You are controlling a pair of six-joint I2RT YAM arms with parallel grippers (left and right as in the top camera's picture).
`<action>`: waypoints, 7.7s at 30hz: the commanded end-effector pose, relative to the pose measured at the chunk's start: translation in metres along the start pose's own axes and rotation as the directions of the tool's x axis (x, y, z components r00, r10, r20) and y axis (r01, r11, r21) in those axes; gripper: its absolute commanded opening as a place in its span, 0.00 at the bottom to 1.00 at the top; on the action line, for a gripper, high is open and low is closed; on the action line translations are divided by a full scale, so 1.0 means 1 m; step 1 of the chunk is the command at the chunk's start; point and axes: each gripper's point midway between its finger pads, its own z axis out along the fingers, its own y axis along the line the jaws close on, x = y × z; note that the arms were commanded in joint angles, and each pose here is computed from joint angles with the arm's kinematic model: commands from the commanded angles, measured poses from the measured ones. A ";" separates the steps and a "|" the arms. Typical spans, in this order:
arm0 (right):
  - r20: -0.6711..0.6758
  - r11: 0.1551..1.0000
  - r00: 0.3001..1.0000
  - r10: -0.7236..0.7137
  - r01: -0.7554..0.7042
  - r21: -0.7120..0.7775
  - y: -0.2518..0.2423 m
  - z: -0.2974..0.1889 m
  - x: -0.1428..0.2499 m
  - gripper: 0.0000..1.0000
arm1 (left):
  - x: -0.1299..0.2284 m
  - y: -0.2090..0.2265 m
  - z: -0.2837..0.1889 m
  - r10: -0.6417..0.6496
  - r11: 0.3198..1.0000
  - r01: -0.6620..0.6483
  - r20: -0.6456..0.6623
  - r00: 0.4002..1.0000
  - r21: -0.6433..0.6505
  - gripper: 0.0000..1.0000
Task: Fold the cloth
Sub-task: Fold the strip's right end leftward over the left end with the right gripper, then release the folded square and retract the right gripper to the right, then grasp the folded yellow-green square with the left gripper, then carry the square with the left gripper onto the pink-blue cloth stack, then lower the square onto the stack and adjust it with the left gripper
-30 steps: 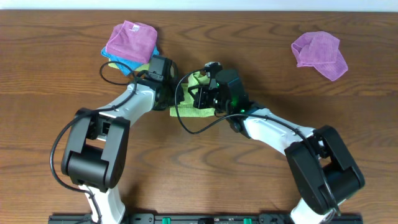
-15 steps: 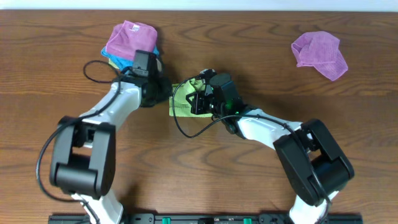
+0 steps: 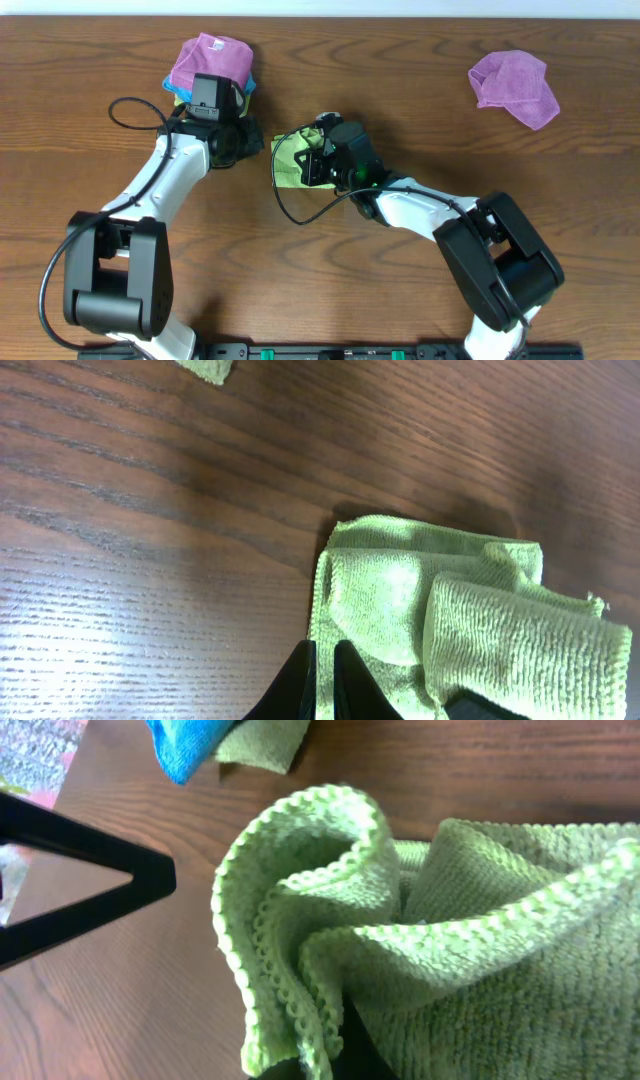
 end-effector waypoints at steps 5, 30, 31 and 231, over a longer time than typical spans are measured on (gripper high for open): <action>0.017 0.999 0.999 -0.035 0.036 -0.026 0.013 0.009 -0.004 0.13 | -0.005 -0.003 -0.012 0.021 1.000 -0.021 0.015 1.000 0.001 0.09; 0.033 0.976 0.999 -0.041 0.047 -0.213 0.062 -0.006 -0.035 0.36 | -0.033 0.033 -0.053 -0.069 0.997 0.071 0.104 0.992 -0.015 0.49; 0.046 0.980 0.998 -0.042 0.050 -0.192 0.054 -0.011 -0.043 0.37 | -0.031 0.034 -0.054 -0.064 0.998 0.066 0.098 0.993 -0.019 0.60; 0.181 0.970 0.983 -0.032 -0.013 0.242 -0.055 -0.304 0.066 0.99 | -0.173 0.089 -0.016 -0.155 0.967 0.193 0.217 0.964 -0.164 0.62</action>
